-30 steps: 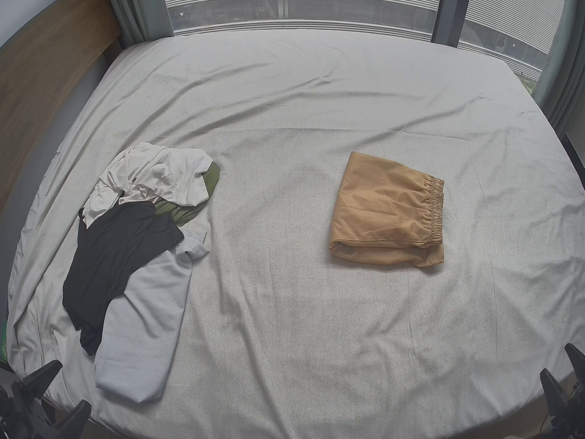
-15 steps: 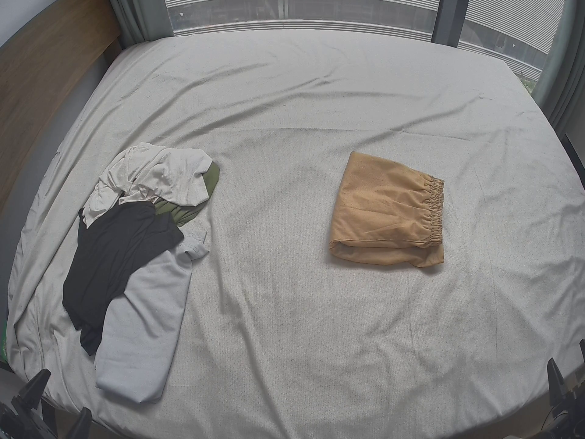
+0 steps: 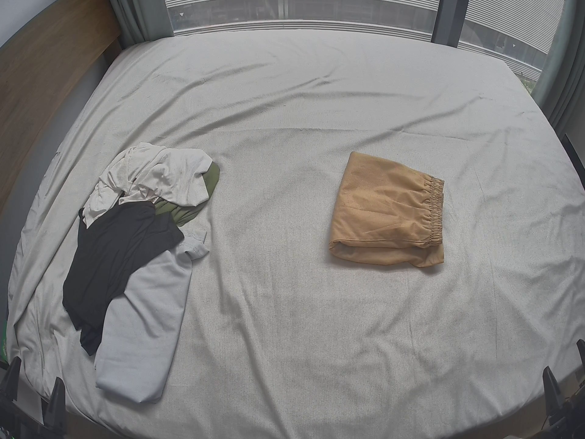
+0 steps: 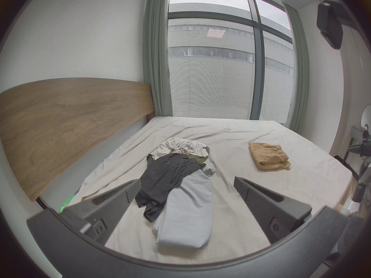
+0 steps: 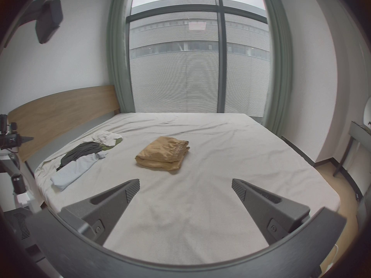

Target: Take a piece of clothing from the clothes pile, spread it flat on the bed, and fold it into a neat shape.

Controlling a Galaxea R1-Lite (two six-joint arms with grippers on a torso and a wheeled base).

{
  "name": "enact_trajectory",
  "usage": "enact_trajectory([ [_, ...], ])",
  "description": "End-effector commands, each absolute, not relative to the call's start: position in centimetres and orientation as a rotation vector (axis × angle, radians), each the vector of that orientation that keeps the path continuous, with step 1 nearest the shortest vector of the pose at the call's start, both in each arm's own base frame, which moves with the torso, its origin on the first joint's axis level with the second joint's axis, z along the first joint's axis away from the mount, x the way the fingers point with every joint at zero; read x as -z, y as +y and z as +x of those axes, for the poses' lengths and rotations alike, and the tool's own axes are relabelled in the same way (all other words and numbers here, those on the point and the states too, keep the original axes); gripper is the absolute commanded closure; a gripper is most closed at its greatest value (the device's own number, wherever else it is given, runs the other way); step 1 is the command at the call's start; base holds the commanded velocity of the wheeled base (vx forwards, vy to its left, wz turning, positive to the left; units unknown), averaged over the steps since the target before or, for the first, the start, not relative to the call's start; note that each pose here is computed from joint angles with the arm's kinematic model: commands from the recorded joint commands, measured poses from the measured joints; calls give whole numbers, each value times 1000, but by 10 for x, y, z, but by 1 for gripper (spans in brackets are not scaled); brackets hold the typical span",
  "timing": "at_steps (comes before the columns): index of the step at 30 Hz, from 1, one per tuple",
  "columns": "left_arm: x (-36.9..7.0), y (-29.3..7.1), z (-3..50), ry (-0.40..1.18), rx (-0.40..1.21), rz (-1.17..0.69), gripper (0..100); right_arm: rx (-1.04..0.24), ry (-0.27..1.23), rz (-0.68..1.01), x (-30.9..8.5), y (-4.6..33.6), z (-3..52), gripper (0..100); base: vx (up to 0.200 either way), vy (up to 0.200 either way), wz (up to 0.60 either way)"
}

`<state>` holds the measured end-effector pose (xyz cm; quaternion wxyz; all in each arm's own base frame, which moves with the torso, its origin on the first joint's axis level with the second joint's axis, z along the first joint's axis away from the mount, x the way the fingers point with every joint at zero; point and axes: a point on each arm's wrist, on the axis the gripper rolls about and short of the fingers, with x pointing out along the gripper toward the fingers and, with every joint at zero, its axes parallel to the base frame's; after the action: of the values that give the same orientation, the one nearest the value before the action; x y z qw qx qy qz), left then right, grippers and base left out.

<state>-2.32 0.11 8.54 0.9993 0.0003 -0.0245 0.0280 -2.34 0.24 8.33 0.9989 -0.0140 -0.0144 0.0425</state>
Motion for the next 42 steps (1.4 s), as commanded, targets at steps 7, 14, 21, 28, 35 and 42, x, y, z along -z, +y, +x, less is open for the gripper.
enact_trajectory([
  [7, -83, 0, -25, -10, 23, -66, 0, -1, -14, -23, -81, 1, -25, 0, 0, 0, 0],
  [14, -83, 2, -23, -76, -85, 17, 0, -126, -69, -1, -83, 3, -23, 0, 0, 0, 0],
  [21, -81, 2, -23, -56, -88, 15, 0, -67, -43, -7, -80, 2, -23, 0, 0, 0, 0],
  [28, -76, -1, -23, 0, 40, 0, 0, -83, -31, -14, -80, 2, -22, 0, 0, 0, 0],
  [35, -76, -1, -23, -3, 37, -6, 0, -83, -22, -15, -80, 2, -22, 0, 0, 0, 0],
  [42, -76, -1, -23, -3, 37, -5, 0, -87, -40, -7, -80, 2, -23, 0, 0, 0, 0],
])
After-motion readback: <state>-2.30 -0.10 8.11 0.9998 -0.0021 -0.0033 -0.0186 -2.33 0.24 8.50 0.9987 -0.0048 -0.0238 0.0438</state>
